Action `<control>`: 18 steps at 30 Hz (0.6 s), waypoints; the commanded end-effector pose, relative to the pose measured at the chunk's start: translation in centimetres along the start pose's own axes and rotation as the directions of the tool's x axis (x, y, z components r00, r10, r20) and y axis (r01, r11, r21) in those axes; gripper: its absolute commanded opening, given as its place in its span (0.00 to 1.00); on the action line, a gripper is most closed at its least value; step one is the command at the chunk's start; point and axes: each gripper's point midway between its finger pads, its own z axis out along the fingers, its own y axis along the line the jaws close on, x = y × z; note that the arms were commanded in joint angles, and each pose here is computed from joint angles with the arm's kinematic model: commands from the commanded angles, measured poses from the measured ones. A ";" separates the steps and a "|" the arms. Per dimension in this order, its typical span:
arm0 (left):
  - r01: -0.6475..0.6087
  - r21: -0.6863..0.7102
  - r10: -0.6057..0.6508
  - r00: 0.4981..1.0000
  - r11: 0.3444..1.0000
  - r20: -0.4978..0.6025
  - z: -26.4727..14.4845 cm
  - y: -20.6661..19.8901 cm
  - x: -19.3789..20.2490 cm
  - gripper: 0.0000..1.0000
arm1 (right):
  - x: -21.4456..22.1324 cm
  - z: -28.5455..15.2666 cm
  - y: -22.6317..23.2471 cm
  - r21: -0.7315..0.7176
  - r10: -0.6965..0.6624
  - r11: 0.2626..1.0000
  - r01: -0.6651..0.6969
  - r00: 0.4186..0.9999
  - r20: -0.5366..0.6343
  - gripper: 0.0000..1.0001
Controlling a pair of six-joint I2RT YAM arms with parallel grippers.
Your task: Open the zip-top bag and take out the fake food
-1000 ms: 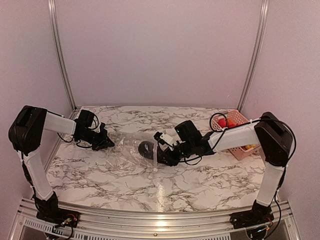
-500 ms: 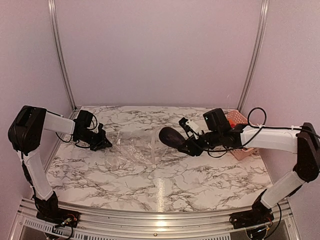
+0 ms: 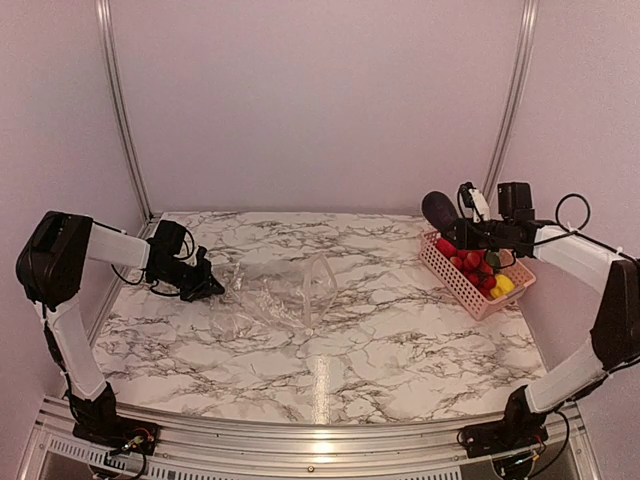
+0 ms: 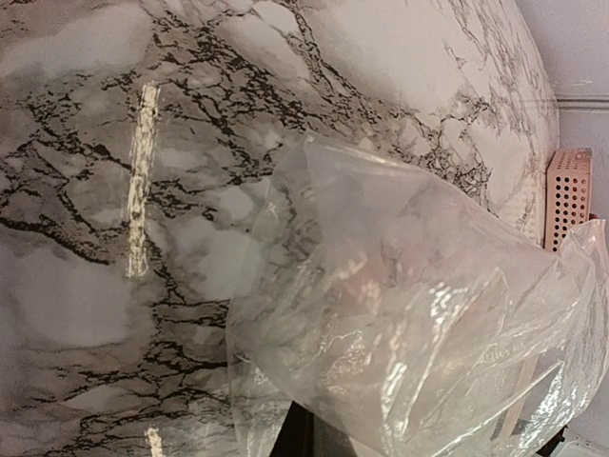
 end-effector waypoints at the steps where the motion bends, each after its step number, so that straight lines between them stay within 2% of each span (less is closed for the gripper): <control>1: -0.007 0.017 0.007 1.000 1.000 0.003 -0.5 -0.5 -0.1 0.00 | -3.8 -1.6 -6.8 0.125 0.073 0.989 -0.082 0.994 0.080 0.32; 3: -0.006 0.018 0.006 1.000 1.000 -0.001 -0.5 -0.5 0.0 0.00 | -4.1 -1.6 -9.5 0.181 0.091 0.978 -0.103 0.993 0.074 0.33; 7: -0.012 0.019 0.012 1.000 1.000 -0.003 -0.6 -0.6 0.0 0.00 | -3.3 -1.0 -13.8 0.303 0.049 0.952 -0.045 0.999 -0.007 0.33; 14: -0.023 0.011 0.023 1.000 1.000 -0.012 -0.9 -0.5 0.5 0.00 | -0.4 0.8 -18.1 0.404 -0.002 0.912 0.071 0.986 -0.169 0.33; 18: -0.028 0.005 0.028 0.999 1.000 -0.016 -1.0 -0.4 0.6 0.00 | 0.7 1.2 -20.0 0.442 0.016 0.894 0.073 0.981 -0.194 0.33</control>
